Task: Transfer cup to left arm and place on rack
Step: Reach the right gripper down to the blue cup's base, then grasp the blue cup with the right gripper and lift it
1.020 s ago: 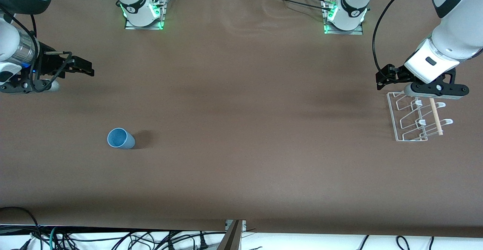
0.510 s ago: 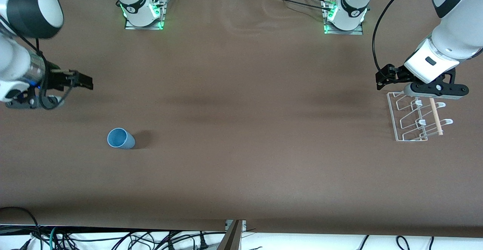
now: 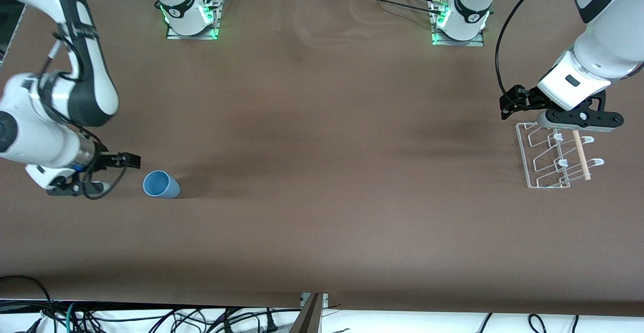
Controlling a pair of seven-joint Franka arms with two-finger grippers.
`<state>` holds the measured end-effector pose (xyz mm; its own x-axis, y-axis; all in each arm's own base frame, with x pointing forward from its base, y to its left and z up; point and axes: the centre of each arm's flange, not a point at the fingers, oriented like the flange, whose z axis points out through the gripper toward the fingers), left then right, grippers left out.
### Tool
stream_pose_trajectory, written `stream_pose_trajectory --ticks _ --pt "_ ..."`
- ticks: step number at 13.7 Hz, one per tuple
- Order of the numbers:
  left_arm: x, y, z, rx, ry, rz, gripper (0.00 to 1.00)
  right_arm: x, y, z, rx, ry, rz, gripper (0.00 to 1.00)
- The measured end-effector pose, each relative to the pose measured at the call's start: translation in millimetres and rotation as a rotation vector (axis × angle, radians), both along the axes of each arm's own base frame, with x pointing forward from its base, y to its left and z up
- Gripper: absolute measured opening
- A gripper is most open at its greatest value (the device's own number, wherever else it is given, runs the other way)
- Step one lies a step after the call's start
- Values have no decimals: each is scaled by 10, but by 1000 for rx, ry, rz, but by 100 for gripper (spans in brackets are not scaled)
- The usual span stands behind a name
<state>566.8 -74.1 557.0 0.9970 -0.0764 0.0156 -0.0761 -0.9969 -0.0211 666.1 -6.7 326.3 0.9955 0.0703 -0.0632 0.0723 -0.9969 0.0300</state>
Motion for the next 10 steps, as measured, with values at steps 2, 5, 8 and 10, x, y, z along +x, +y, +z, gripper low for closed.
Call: stream_pose_trajectory --ticks 2,5,8,10 --pt "-12 -8 -9 1 10 -1 100 97 112 -224 1 -21 18 100" --pt "-16 -12 -12 2 13 -2 100 272 149 -227 0 -49 24 100" --pt "-16 -12 -12 2 13 -2 100 292 147 -403 0 -25 24 100" --pt "-16 -12 -12 2 14 -2 100 275 144 -595 -1 3 23 100"
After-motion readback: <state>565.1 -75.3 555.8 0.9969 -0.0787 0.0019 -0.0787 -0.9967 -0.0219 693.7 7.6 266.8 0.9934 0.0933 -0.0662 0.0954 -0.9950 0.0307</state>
